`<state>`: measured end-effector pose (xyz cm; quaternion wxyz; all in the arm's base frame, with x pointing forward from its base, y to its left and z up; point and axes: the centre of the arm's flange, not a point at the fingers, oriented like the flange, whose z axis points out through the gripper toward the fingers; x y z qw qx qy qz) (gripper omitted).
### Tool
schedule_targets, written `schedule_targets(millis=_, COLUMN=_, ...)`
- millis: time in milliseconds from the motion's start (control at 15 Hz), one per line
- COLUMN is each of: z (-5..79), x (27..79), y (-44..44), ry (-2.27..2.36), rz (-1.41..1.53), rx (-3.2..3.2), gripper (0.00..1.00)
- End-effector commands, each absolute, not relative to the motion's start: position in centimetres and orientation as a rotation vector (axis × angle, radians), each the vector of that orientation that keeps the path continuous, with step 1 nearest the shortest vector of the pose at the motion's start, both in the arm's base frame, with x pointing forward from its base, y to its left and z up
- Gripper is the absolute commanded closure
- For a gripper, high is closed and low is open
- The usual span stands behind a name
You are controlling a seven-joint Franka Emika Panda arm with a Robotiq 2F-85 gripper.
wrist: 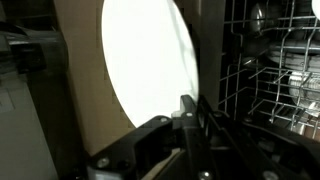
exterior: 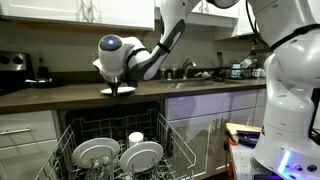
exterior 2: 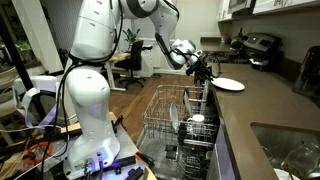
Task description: Place the white plate in the dishwasher
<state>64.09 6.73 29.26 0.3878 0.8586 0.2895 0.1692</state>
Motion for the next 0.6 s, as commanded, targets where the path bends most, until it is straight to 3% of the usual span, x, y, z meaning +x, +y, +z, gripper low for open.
schedule_targets(millis=0, z=29.80, x=63.66, y=7.66, ry=0.759, rz=0.421, rx=2.197, gripper=0.92)
schedule_targets(millis=467, z=29.56, x=63.72, y=8.45, ry=0.778, rz=0.425, rx=2.198, gripper=0.92)
schedule_targets(millis=533, z=29.56, x=63.72, y=8.46, ry=0.776, rz=0.422, rx=2.197, gripper=0.87)
